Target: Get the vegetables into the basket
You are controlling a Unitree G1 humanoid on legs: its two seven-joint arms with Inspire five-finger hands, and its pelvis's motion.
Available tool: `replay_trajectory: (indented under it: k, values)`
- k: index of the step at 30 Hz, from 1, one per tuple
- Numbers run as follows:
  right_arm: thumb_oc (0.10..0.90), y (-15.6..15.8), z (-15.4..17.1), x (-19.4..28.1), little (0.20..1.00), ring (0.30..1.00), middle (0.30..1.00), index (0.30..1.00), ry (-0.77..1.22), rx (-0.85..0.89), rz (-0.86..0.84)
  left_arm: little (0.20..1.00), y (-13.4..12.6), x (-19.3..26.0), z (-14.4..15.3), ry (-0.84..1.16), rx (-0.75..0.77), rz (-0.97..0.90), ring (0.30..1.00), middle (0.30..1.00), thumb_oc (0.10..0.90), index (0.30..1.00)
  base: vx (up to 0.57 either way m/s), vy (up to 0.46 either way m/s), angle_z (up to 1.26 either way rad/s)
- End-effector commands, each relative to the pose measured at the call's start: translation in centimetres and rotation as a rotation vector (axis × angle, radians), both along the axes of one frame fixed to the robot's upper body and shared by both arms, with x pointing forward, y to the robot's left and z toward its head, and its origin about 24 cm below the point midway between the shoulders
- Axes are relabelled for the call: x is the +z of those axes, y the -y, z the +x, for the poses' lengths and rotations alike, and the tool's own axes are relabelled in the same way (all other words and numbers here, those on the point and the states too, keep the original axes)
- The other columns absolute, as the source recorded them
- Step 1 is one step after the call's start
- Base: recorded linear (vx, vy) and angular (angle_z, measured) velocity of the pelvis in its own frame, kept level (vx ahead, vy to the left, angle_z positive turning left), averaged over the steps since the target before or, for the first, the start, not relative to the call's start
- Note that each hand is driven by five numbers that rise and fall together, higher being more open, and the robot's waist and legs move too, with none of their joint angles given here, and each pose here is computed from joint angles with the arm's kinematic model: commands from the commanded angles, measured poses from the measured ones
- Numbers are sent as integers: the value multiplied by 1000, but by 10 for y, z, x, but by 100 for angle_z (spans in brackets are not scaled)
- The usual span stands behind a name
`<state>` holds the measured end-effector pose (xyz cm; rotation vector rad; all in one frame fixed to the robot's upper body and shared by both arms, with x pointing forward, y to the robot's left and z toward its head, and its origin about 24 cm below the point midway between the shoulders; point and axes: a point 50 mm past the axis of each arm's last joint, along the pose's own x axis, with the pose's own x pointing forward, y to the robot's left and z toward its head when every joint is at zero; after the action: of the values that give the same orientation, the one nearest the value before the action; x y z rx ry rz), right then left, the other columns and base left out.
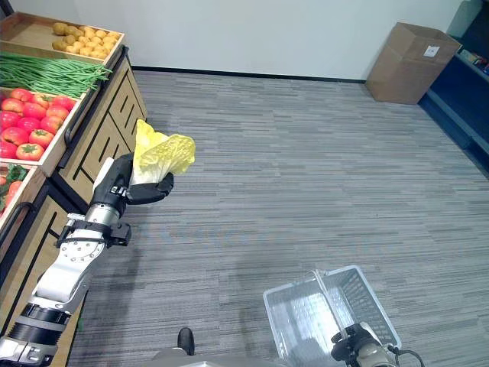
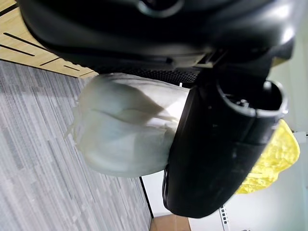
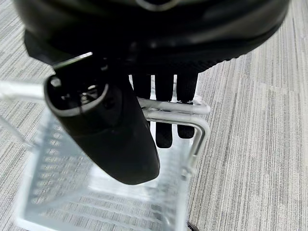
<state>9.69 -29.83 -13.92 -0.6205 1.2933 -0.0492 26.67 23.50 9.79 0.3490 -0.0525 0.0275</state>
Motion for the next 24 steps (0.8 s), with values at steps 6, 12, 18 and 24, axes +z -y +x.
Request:
replay_trajectory:
  k: [6, 12, 18, 24]
  values:
    - [400, 54, 46, 44, 300, 300, 300, 300, 111, 55, -196, 300, 30, 55, 4, 241, -192, -5, 300, 300, 400, 300, 0, 0, 0]
    - [400, 59, 96, 77, 300, 300, 300, 300, 279, 129, -248, 300, 47, 44, 4, 180, -277, -21, 300, 300, 400, 300, -1, 0, -1]
    - [400, 48, 143, 109, 300, 300, 300, 300, 436, 220, -284, 300, 65, 37, 6, 139, -346, -31, 300, 300, 400, 300, 0, 0, 0]
    - [400, 15, 195, 149, 300, 300, 300, 300, 643, 329, -272, 300, 89, 16, 12, 45, -428, -6, 300, 300, 400, 300, -3, -1, -1]
